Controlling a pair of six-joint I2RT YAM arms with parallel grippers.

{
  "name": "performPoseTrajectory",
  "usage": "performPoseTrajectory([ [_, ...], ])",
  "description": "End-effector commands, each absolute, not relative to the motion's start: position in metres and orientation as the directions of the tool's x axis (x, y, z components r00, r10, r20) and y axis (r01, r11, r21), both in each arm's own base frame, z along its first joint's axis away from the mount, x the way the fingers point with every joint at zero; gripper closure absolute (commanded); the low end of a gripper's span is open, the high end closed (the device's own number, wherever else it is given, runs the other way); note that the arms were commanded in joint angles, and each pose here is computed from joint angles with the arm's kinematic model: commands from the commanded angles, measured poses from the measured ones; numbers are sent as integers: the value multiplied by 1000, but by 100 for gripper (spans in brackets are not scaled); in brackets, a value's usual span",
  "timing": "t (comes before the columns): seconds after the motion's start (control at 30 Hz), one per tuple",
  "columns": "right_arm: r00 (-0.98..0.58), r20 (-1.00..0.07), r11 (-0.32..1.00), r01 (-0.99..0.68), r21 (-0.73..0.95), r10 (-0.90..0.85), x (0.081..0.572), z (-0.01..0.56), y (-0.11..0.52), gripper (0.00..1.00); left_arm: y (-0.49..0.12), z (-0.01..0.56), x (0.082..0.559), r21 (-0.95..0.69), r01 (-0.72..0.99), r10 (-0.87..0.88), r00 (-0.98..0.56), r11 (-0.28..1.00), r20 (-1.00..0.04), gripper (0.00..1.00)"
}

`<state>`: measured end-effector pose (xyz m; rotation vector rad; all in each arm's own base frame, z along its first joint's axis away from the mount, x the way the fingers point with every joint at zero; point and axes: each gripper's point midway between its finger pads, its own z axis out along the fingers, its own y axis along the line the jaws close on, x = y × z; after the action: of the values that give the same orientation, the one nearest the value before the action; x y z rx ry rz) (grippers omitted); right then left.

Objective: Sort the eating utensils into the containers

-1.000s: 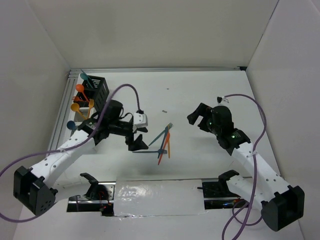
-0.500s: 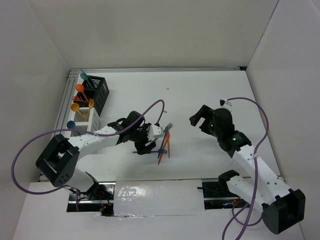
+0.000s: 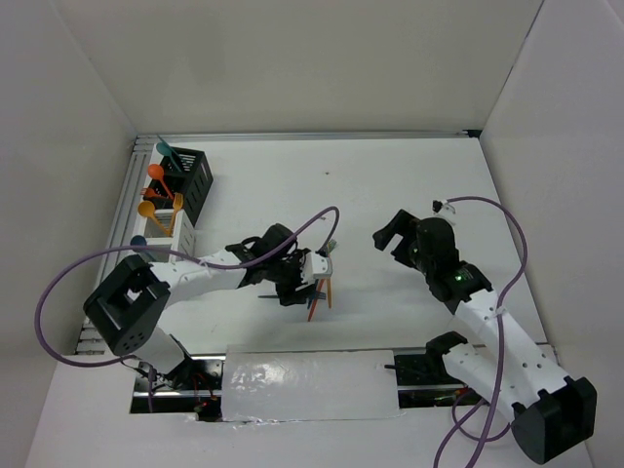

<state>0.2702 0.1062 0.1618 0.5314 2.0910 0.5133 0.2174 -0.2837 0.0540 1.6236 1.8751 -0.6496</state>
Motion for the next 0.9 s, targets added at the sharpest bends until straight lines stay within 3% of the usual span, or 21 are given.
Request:
performPoseTrajectory([
  [0.0, -478, -675, 818, 202, 538, 562, 270, 165, 98, 0, -303, 58, 220, 28, 996, 680, -40, 89, -732, 26],
  [0.7, -434, -698, 818, 216, 533, 570, 260, 180, 85, 0, -289, 8, 220, 56, 992, 761, -50, 113, -647, 41],
  [0.87, -420, -699, 812, 221, 540, 579, 255, 184, 82, 0, -289, 0, 211, 30, 994, 774, -59, 101, -631, 62],
])
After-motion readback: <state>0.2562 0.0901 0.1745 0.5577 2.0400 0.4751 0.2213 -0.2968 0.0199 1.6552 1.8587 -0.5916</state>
